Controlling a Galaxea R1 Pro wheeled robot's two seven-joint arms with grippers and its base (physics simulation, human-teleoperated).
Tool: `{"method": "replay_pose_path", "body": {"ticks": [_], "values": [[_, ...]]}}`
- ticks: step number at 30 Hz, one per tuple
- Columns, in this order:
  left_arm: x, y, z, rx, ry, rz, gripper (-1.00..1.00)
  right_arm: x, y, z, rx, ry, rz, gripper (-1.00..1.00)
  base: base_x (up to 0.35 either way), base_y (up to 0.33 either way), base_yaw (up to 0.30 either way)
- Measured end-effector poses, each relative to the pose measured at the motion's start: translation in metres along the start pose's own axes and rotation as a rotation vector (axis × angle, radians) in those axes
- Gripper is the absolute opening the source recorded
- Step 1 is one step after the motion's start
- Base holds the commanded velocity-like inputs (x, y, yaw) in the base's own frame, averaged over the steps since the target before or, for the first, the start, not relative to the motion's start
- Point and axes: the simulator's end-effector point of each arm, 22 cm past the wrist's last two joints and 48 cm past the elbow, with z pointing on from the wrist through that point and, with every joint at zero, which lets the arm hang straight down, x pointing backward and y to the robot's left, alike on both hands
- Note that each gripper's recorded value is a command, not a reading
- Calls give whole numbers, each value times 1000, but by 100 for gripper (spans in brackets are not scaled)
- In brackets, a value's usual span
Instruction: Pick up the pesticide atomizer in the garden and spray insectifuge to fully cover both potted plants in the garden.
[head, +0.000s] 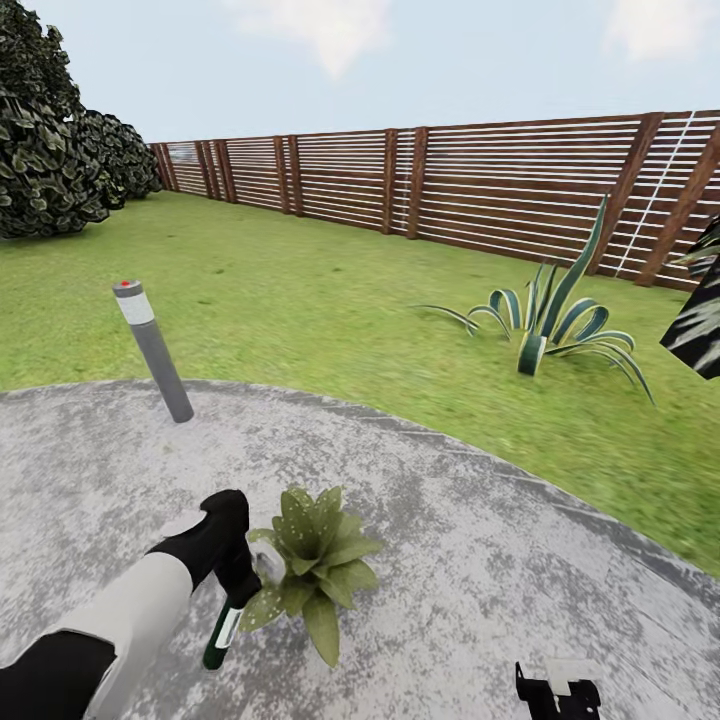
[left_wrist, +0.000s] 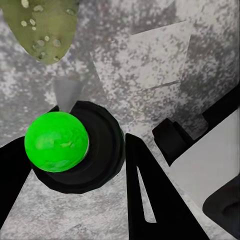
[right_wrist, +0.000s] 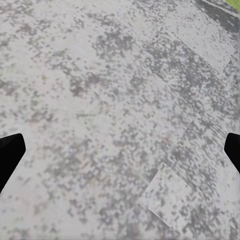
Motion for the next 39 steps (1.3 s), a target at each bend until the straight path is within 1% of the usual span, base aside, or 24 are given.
{"method": "replay_pose_path", "body": {"ticks": [2,5,9,12,17,25,29,33,39], "values": [[-3,2,-4,-5,-6,0,-100,0,0,0,0,0,0,100,0,0,0],[-4,3,-5,-7,-6,0,-100,0,0,0,0,0,0,100,0,0,13],[-1,2,-3,-1,1,-2,-100,-1,1,0,0,-1,1,100,0,0,202],[-4,3,-6,-5,-6,-2,-100,-1,1,0,0,-1,1,100,0,0,271],[-4,3,-6,-6,-7,-5,-100,0,-2,0,3,-1,-2,100,83,-17,36],[-3,0,-3,1,-5,-7,-100,0,-4,0,6,-1,-3,100,261,-152,1],[-4,-1,-3,2,-6,-5,-100,-1,-4,1,6,-2,-2,100,40,-243,0],[-3,0,-2,2,-3,-6,-100,-1,-3,1,5,-2,-2,100,-7,-56,22],[-1,-2,1,8,1,-5,-100,-1,-3,1,6,-2,-1,100,0,-2,245]]}}
